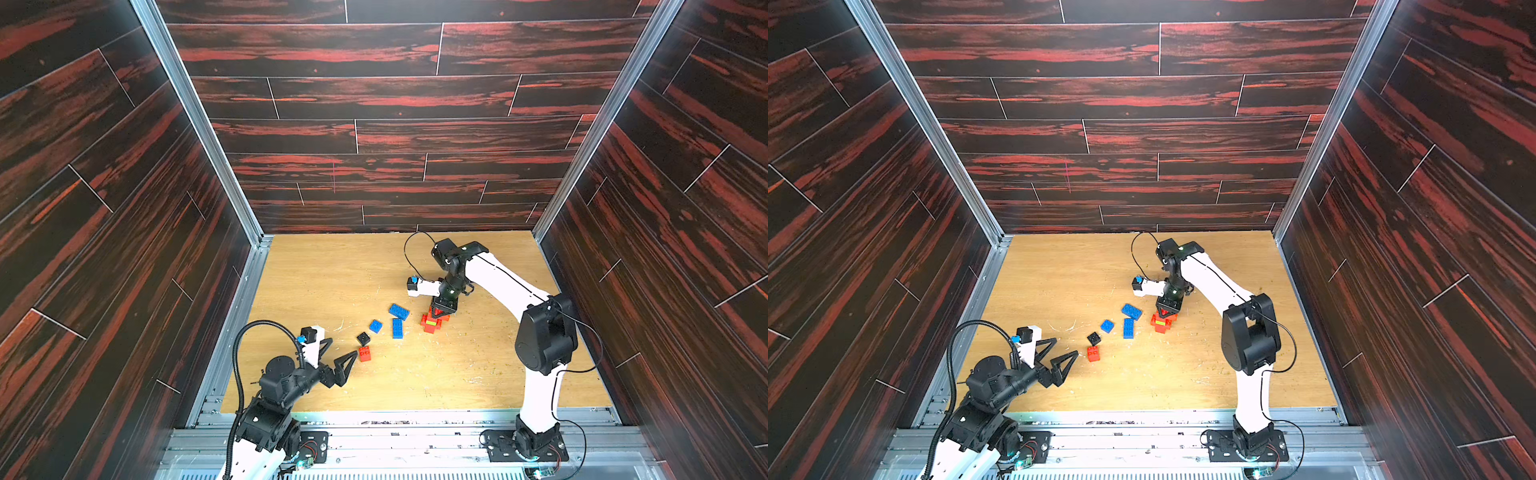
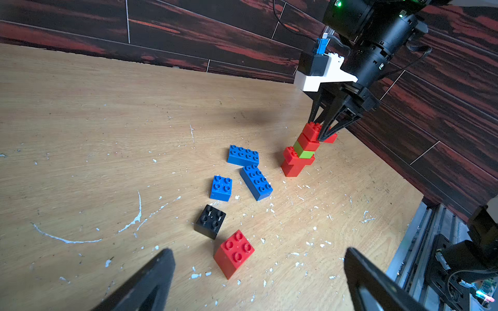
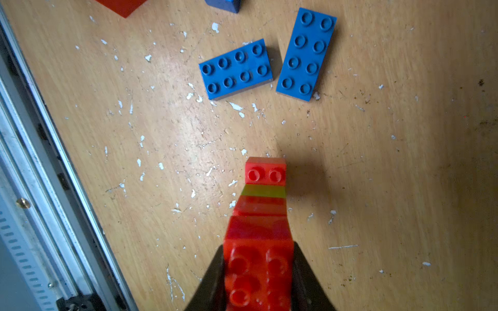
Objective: Assemble the letter f with lego
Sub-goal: Assemble the lego brick with the lego brick.
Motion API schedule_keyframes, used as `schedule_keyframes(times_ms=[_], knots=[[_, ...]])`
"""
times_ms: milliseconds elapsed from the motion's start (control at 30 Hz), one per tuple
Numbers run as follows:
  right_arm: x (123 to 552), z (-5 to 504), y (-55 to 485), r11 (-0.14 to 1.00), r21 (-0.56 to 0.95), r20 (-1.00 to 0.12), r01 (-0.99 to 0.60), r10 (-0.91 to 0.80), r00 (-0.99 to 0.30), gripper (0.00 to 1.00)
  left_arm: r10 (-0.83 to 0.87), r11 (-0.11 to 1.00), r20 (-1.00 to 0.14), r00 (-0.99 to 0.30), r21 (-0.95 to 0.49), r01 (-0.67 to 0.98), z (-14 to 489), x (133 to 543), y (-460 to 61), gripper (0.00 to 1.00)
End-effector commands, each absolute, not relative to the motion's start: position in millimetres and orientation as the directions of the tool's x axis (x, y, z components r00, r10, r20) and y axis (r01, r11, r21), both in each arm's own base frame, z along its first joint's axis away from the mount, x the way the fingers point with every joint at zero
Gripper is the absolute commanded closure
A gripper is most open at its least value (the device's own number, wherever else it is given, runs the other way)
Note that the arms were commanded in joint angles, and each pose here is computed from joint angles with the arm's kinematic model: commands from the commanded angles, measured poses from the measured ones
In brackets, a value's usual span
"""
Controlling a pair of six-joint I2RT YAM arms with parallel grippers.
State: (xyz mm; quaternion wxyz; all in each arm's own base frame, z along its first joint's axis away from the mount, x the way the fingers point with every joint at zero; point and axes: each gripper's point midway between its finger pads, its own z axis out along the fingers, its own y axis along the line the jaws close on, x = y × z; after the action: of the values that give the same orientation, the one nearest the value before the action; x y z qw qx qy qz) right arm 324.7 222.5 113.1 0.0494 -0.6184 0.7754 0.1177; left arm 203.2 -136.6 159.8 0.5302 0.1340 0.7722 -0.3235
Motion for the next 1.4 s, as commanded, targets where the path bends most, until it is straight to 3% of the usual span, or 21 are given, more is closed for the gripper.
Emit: schedule_keyframes(times_ms=[0,1367], knots=[[304.2,79.1,196.5,0.232,0.199,-0.065,-0.952,-0.966,-0.249,0.89,-0.136,0.756,-0.906,-0.402,-0.357,0.549,158.8,204.3,-137.0,0.0],[294.1,44.7,179.0,0.273,0.191,0.133,-0.943,-0.959,-0.25,0.9,-0.135,0.753,-0.905,-0.402,-0.358,0.552,158.8,204.3,-137.6,0.0]])
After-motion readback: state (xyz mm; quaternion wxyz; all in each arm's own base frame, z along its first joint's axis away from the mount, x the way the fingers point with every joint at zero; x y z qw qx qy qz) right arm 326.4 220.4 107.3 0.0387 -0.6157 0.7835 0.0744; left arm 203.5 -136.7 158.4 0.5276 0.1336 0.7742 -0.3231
